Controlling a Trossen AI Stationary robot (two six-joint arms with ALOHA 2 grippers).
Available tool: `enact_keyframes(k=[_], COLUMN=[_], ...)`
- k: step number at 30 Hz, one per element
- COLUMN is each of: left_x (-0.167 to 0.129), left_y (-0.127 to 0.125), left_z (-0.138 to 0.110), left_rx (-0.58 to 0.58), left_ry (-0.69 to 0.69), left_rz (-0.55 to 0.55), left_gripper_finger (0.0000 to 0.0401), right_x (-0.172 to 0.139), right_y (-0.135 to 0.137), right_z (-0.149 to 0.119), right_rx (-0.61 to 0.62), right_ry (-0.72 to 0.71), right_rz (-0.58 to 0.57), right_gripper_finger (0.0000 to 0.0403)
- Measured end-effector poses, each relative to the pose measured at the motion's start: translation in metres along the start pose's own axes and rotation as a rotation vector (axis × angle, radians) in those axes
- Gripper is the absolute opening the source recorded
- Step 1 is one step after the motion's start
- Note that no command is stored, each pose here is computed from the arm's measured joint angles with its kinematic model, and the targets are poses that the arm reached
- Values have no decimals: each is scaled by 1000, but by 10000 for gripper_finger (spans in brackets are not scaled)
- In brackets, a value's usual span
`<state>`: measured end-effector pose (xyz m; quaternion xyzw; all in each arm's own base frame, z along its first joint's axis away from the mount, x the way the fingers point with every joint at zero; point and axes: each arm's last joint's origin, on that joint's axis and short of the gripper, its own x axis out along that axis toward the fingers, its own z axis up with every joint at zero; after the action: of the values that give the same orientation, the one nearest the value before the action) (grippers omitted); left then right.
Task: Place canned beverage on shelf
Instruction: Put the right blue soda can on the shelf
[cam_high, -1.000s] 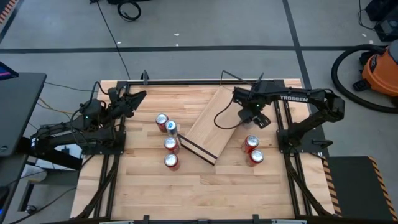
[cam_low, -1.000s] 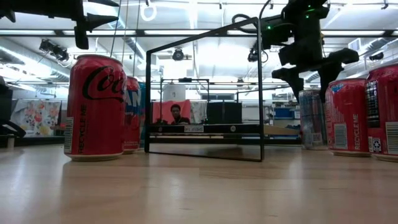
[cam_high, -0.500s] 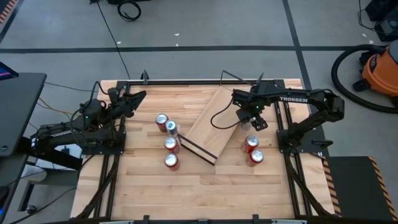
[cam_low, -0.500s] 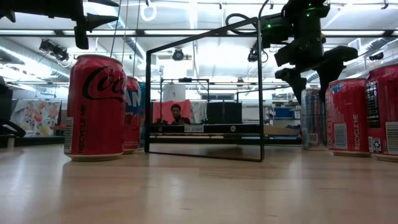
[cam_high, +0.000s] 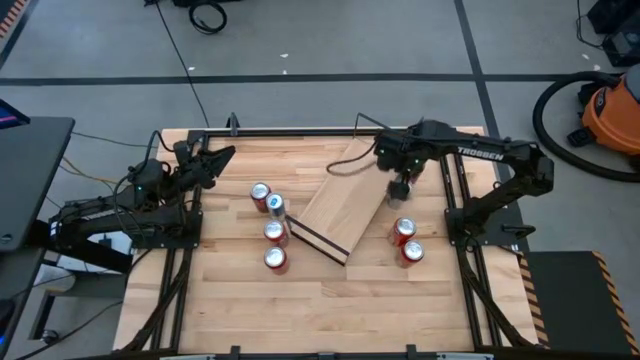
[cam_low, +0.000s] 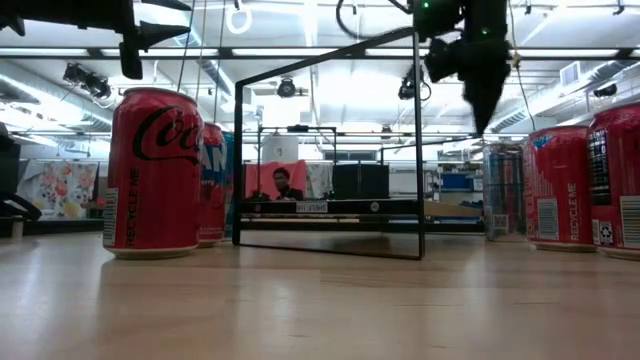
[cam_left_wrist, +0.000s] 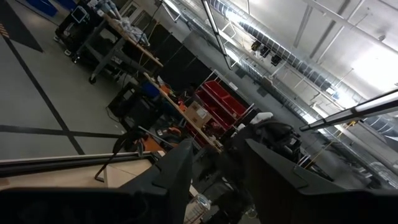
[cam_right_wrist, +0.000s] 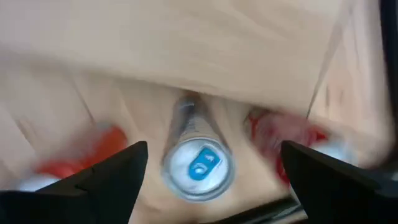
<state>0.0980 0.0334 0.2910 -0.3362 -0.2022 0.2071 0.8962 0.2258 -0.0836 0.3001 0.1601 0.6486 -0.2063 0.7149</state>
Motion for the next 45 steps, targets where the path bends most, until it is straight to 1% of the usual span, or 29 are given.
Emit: enact_keyframes(k=[2, 3, 5, 6, 9, 13, 21, 23, 30, 33, 36, 38, 40, 45], left_x=[0, 0, 0, 0, 0, 0, 0, 0, 0, 0, 0, 0, 0, 0], left_y=[0, 0, 0, 0, 0, 1, 1, 1, 2, 3, 3, 3, 3, 3], left_z=[0, 0, 0, 0, -1, -1, -2, -2, -2, -3, -3, -3, -3, -3], left_rx=[-1, 0, 1, 0, -4, -3, -3, -2, 0, 4, 4, 4, 5, 7], left_ry=[0, 1, 3, 4, 6, 8, 16, 16, 21, 31, 32, 32, 32, 33], left_rz=[0, 1, 3, 3, 5, 5, 13, 13, 17, 26, 26, 26, 26, 27], left_gripper_finger=[151, 151, 151, 151, 151, 151, 151, 151, 151, 151, 151, 151, 151, 151], right_x=[-1, -1, 1, 3, 9, 20, 43, 46, 51, 56, 62, 65, 67, 65], right_y=[-1, -1, 1, 3, 10, 16, 13, 13, 7, 3, 1, 1, 1, 2], right_z=[-4, -4, -6, -8, -12, -14, -16, -14, -10, -10, -14, -16, -16, -16], right_rx=[200, 278, 387, 420, 477, 508, 552, 565, 583, 581, 545, 502, 428, 164], right_ry=[44, 55, 75, 86, 103, 99, 103, 80, 47, 53, 85, 103, 111, 100], right_rz=[25, 35, 29, 19, -9, -19, -27, -15, 6, 2, 17, 32, 46, 72], right_gripper_finger=[377, 377, 376, 376, 376, 376, 376, 376, 372, 356, 331, 312, 291, 249])
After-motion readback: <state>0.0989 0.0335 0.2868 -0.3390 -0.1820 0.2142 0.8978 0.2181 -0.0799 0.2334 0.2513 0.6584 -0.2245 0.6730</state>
